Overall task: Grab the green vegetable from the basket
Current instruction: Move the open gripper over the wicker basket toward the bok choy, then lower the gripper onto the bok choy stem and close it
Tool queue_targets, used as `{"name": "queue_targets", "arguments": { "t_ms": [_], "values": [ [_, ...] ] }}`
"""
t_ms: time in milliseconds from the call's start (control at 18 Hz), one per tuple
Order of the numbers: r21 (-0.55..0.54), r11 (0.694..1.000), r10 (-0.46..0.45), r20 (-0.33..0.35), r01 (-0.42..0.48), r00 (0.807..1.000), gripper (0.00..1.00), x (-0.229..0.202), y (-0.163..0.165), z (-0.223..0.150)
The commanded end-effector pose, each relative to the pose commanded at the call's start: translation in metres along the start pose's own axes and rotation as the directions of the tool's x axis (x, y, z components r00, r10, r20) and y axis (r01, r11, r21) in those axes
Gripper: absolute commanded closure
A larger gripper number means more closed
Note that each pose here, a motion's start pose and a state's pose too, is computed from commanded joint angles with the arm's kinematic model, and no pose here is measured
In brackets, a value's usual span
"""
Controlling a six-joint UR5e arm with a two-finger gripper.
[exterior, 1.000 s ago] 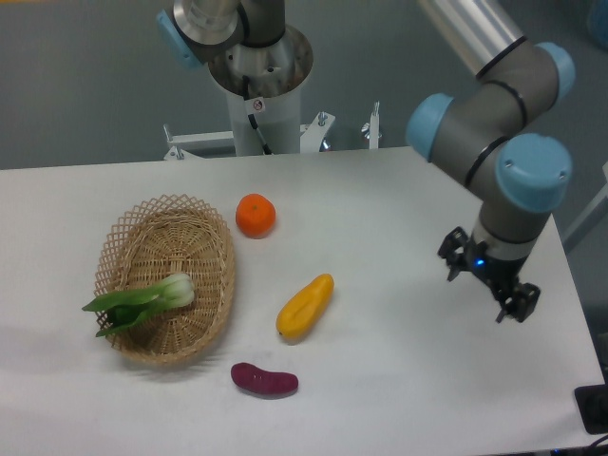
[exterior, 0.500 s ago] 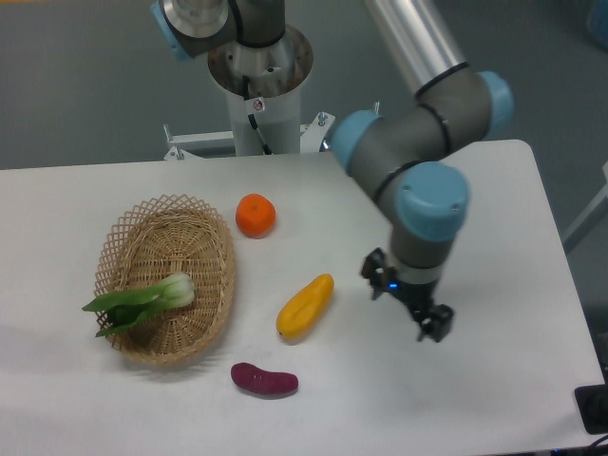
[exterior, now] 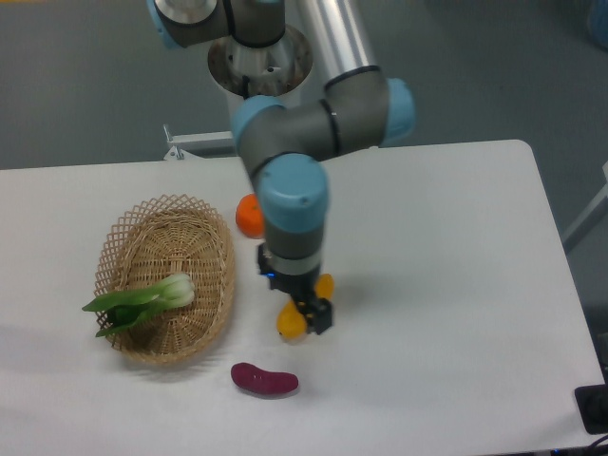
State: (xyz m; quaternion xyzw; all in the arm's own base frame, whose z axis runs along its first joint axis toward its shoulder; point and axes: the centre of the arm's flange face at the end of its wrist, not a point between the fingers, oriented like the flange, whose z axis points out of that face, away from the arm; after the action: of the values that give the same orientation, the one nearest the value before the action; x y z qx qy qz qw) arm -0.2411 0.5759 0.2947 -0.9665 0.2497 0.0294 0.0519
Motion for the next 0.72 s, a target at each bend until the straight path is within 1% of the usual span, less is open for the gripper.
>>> {"name": "queue_targets", "arguments": {
  "t_ms": [111,222,389,556,722],
  "values": [
    [0.007,1.0,-0.024,0.005,0.024,1.0,0.0,0.015,-0.016,0.002],
    [0.003,1.0,-0.028,-0.01,0.028,1.0,0.0,0.031,-0.029,0.009],
    [-0.013,1.0,-0.009,-0.044,0.008,0.999,0.0,0.061,-0.044,0.024],
    [-0.031,0.999,0.007,-0.078,-0.01,0.997,0.0,0.078,-0.047,0.042],
    [-0.016,1.0,0.005,-0.117,-0.007,0.993,0.0,0.091,-0.057,0.054]
  ]
}}
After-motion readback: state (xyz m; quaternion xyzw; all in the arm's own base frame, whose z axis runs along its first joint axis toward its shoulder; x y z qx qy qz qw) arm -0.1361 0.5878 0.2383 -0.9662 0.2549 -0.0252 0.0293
